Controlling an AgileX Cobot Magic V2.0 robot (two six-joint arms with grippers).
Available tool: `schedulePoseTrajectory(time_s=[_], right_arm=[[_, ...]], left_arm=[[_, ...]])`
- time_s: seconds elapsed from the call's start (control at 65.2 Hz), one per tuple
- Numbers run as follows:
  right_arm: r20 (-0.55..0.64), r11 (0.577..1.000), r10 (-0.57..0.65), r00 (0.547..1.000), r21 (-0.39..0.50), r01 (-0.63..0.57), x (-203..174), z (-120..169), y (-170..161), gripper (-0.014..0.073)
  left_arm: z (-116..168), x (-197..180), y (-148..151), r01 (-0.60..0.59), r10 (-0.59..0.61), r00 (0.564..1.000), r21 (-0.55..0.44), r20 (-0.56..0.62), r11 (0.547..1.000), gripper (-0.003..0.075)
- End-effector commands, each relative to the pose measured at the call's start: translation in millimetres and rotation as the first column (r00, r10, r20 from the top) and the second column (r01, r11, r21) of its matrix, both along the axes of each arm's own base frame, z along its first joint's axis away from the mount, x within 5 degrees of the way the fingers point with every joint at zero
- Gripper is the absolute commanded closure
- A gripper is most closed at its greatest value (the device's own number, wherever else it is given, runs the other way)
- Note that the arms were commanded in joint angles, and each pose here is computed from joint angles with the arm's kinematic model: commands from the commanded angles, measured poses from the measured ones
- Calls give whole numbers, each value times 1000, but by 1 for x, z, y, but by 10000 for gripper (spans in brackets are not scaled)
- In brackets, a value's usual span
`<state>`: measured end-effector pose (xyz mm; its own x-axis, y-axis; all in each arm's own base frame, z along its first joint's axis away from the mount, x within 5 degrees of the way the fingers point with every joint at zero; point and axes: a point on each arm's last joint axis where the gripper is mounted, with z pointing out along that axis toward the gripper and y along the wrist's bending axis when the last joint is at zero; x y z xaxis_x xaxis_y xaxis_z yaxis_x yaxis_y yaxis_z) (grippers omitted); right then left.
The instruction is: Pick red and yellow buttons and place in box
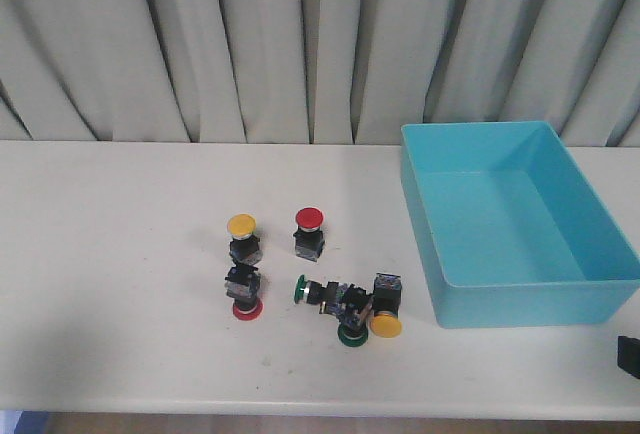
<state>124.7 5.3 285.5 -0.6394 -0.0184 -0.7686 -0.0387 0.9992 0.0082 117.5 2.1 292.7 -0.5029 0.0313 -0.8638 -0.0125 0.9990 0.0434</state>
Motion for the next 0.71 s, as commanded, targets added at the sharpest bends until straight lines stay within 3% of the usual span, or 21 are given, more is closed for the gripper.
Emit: schedulePoseTrajectory(time_s=[0.0, 0.077, 0.245, 0.337, 0.537, 0.69], right_arm=[[83, 1000, -6, 997, -5, 6, 9, 13, -1, 525], [68, 1000, -4, 998, -18, 5, 12, 11, -1, 446], [65, 1000, -4, 998, -24, 5, 13, 11, -2, 200], [65, 1000, -4, 998, -24, 5, 13, 11, -2, 99], [64, 1000, -4, 998, -23, 5, 13, 11, -2, 61], [64, 1000, -4, 998, -23, 5, 13, 11, -2, 73]], left_arm=[[13, 6, -2, 10, -9, 996, -15, 92, 1000, 656], [14, 7, -2, 12, -10, 994, -16, 105, 1000, 570], [16, 8, -2, 13, -12, 994, -13, 112, 1000, 295], [15, 10, -2, 23, -24, 994, 6, 102, 1000, 203], [10, 23, -14, 145, -146, 989, 49, 12, 988, 178], [20, 41, -36, 344, -341, 939, 101, -53, 933, 190]])
